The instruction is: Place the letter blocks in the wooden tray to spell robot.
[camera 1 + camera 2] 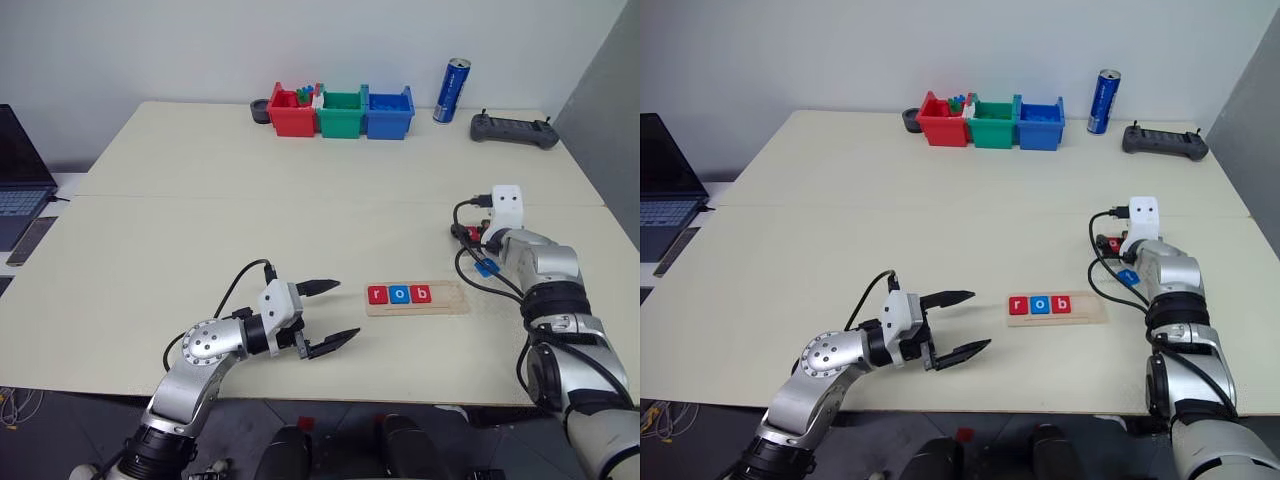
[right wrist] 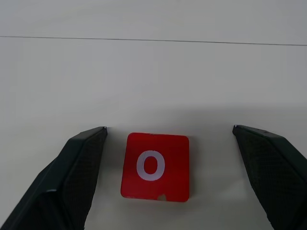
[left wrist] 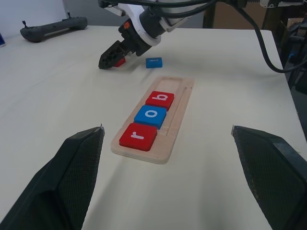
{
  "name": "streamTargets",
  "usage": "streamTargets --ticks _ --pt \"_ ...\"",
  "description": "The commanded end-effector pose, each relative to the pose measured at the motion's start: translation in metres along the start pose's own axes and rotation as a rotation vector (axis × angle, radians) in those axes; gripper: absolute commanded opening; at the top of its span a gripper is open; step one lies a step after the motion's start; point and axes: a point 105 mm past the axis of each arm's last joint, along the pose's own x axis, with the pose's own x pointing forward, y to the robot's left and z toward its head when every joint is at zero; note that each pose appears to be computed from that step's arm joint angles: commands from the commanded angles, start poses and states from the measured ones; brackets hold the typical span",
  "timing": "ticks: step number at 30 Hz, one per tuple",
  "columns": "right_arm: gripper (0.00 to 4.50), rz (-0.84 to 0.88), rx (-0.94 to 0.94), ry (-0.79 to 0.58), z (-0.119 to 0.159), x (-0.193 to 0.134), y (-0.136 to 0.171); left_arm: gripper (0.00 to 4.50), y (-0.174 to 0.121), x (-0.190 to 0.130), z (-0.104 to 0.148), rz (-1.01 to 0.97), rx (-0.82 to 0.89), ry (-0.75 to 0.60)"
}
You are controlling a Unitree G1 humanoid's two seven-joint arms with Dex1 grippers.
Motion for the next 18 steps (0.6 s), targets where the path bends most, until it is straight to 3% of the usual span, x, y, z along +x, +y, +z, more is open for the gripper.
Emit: streamTargets --ticks 1,3,10,14,18 --pt "4.3 -0.009 0.047 0.033 -0.007 -0.005 0.004 4.5 0.0 0.0 0.013 -0.011 0.048 -0.039" --pt "3.86 -0.007 0.061 0.038 -0.008 -0.007 0.007 4.5 0.001 0.0 0.013 -0.016 0.049 -0.039" --pt "1.43 -0.017 0.078 0.044 -0.007 -0.011 0.007 4.5 0.0 0.001 0.011 -0.023 0.049 -0.039" --pt "1.45 -0.005 0.037 0.028 -0.002 -0.014 0.007 4.5 -0.002 0.001 0.011 -0.026 0.045 -0.042" --pt "1.45 -0.009 -0.067 0.012 0.009 -0.031 -0.011 4.5 -0.003 0.002 0.011 -0.026 0.044 -0.043"
